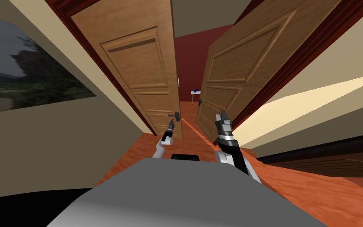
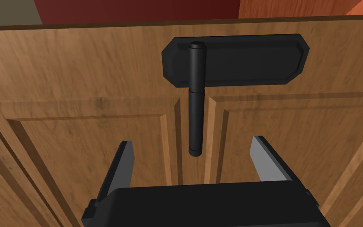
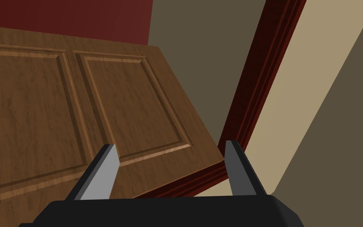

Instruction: Push the door open

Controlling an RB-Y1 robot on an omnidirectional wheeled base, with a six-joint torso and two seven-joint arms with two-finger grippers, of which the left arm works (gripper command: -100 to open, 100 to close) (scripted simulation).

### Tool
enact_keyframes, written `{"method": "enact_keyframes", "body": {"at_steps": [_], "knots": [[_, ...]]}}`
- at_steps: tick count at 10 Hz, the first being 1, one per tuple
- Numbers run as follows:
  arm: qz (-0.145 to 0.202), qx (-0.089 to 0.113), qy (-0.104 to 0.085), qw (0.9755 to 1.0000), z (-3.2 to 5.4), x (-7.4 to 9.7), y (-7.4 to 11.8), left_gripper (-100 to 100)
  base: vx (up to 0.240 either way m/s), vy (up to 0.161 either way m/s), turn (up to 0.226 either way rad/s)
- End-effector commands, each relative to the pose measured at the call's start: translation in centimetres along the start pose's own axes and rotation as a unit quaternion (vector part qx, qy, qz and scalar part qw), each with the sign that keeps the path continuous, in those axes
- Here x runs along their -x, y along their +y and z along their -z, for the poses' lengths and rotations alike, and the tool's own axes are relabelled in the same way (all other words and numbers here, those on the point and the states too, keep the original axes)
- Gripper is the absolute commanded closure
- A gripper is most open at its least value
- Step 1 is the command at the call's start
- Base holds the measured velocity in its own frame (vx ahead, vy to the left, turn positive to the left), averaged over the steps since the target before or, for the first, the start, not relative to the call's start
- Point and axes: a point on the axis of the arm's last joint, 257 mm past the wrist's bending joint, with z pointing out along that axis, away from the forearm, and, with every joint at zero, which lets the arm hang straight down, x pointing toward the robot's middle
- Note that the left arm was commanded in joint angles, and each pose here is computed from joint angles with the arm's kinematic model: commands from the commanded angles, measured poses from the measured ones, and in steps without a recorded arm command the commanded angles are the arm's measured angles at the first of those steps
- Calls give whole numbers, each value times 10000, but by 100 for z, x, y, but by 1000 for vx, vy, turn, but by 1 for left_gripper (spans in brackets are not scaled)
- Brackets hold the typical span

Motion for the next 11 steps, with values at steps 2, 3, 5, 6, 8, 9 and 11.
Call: {"method": "enact_keyframes", "body": {"at_steps": [2, 3, 5, 6, 8, 9, 11], "knots": [[53, 119, 30, 9999, -23, -64, 89, -100, 15, 209, -89], [41, 91, 22, 9999, -12, -43, 80, -100, 9, 94, -24], [-18, 99, -8, 9999, -21, 37, 97, -100, 144, 12, -28], [-26, 98, -19, 9999, -26, 58, 101, -100, 220, 8, -19], [-23, 97, -43, 9999, -35, 83, 107, -100, 196, -25, -20], [-10, 95, -54, 9999, -40, 87, 110, -100, 201, -28, -22], [53, 91, -76, 9999, -53, 66, 115, -100, 220, -9, -29]]}}
